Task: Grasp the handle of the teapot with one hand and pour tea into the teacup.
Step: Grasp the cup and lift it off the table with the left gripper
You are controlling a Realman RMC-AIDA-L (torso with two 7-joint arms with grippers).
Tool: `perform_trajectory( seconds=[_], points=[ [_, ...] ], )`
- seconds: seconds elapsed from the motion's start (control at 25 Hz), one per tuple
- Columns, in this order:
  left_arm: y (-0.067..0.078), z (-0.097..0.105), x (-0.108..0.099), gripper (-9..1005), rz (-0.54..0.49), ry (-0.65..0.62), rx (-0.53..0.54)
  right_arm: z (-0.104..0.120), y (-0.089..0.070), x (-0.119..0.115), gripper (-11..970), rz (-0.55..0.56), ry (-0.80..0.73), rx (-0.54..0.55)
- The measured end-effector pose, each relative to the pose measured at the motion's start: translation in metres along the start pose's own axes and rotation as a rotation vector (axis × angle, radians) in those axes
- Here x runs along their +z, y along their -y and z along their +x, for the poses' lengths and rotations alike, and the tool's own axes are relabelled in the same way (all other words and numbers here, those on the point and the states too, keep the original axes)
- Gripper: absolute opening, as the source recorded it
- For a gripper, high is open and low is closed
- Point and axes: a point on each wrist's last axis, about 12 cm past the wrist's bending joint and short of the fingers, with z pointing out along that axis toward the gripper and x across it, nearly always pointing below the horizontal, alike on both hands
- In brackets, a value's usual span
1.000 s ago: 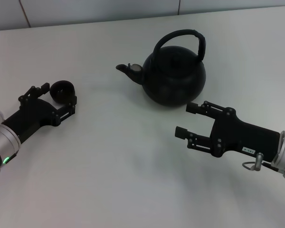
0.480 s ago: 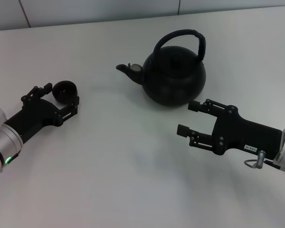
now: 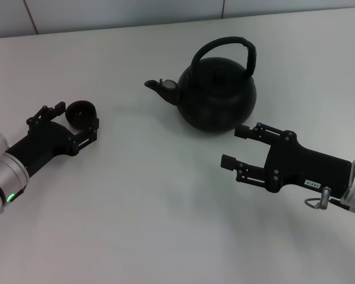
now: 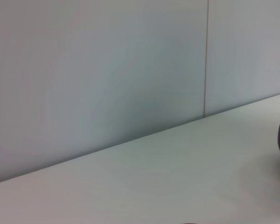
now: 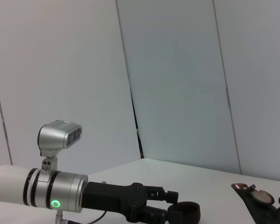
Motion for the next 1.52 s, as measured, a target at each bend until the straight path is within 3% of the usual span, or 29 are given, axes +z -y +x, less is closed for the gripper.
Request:
perform_trajectory(
  seconds=[1.52],
  points=[
    [-0.0003,0.0001,-0.0002,842,0.003,-0.002,0.006,-0.0007,0.0004,0.0006,739,0.001,0.004,-0.002]
  ],
)
